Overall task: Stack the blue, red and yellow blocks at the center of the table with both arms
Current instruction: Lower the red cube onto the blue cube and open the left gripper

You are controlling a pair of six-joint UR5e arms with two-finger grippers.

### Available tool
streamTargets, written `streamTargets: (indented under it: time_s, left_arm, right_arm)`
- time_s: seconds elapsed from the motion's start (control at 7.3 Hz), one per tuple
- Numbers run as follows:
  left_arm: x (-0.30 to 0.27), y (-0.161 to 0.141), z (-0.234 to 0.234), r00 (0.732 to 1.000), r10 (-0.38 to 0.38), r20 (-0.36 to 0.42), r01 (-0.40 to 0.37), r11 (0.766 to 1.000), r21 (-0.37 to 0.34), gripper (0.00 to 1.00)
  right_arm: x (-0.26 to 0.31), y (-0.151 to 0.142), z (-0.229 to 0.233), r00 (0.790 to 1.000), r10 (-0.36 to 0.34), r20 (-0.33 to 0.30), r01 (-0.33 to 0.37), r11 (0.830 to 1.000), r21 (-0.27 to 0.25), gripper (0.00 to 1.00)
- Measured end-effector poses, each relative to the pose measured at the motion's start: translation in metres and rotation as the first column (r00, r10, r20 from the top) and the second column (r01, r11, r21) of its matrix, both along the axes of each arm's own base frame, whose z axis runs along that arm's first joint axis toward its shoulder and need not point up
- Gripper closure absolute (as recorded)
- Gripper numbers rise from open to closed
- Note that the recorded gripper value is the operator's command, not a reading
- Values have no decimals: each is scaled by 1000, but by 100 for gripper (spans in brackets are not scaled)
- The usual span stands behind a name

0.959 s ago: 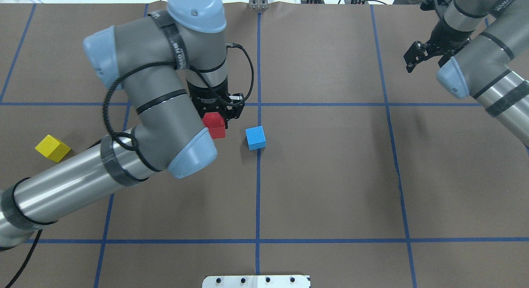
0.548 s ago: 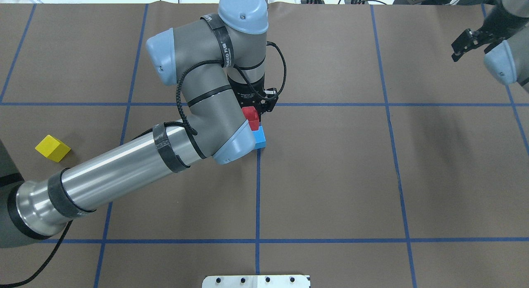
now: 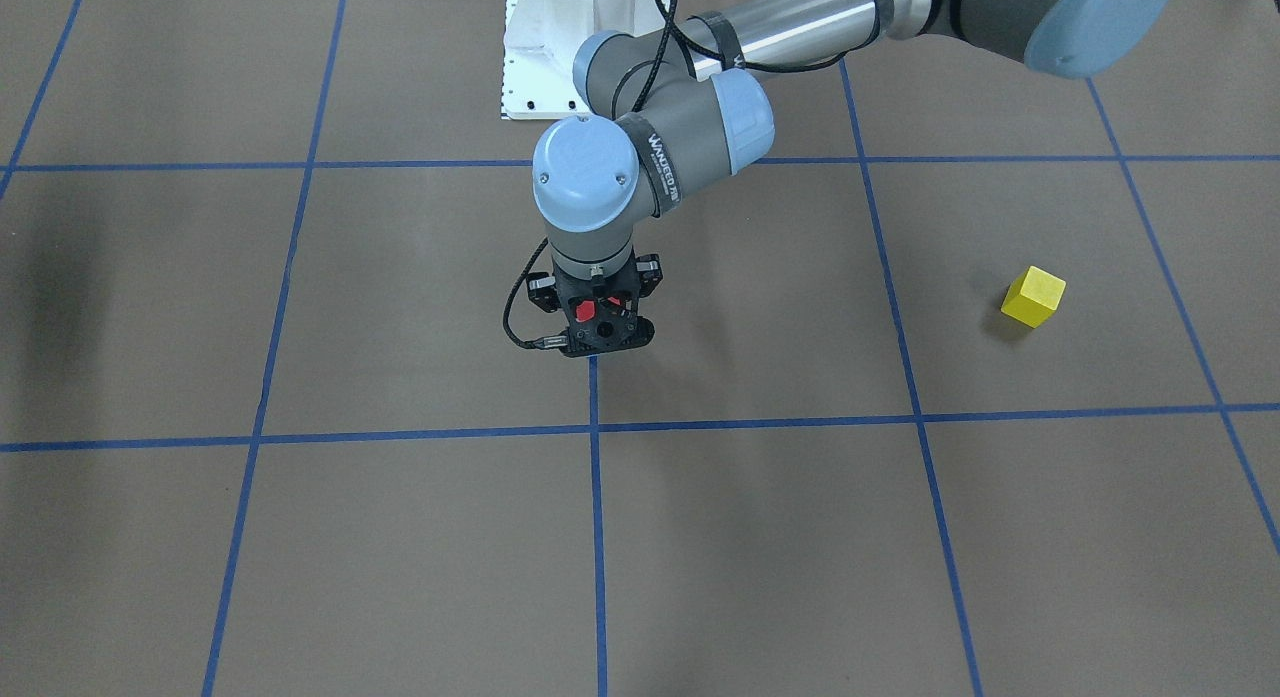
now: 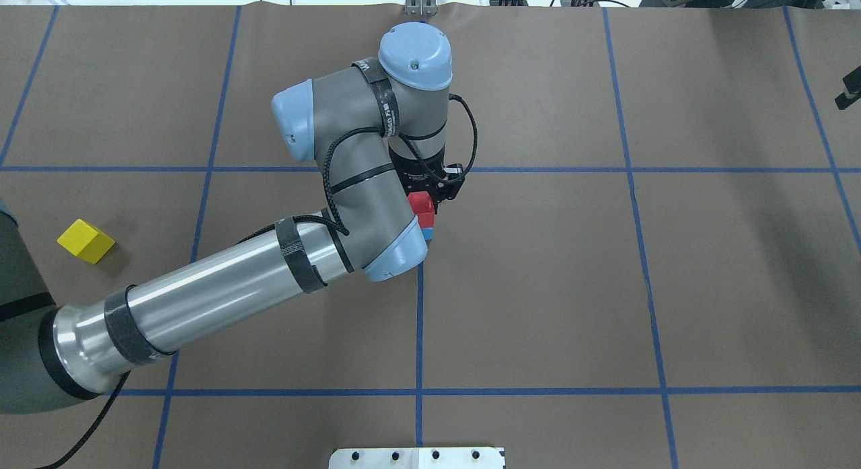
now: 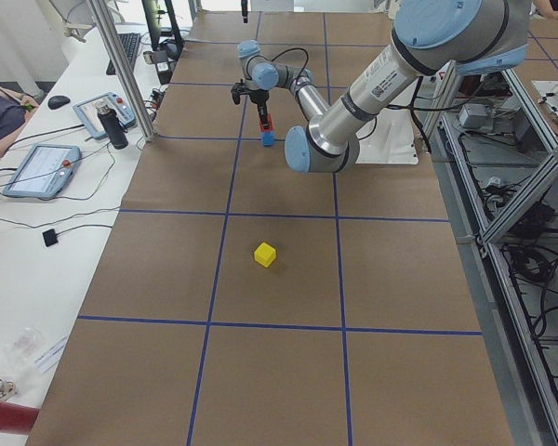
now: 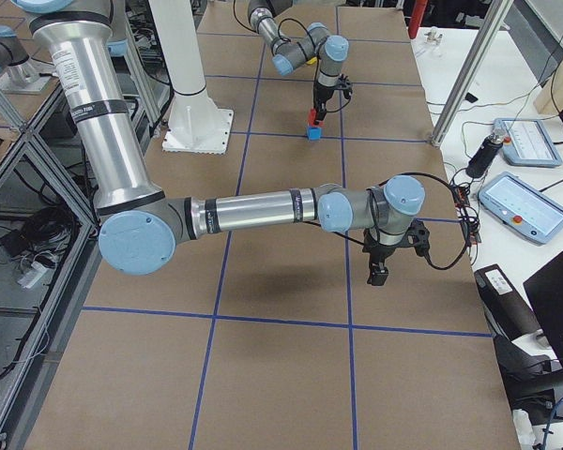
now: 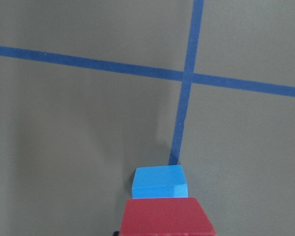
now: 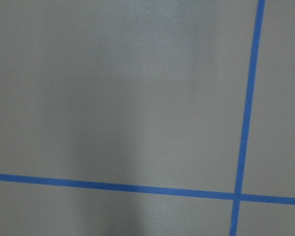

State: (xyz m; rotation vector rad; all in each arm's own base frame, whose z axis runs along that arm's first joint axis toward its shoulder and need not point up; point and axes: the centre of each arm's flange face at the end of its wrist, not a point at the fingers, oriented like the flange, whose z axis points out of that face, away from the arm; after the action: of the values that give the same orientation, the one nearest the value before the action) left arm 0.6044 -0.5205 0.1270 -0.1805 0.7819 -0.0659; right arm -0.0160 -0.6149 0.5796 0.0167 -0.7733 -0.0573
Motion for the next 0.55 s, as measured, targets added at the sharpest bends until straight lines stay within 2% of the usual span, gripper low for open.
streamTargets:
  time_s: [0.27, 0.41, 0.55]
  left_arm:
    - [1, 0, 2, 1000, 2, -1, -2, 1000, 1, 100]
    - [1, 0, 3, 1000, 3, -2, -3, 1000, 2, 91]
    - [2, 0, 4, 1000, 3, -8, -3, 1000, 7, 47]
  right_arm:
    - [10, 7, 8, 1000, 7, 5, -7, 1000, -5, 0]
    - [12, 9, 10, 1000, 8, 6, -8, 1000, -7, 0]
    - [14, 11, 11, 1000, 9, 6, -9, 1000, -7, 0]
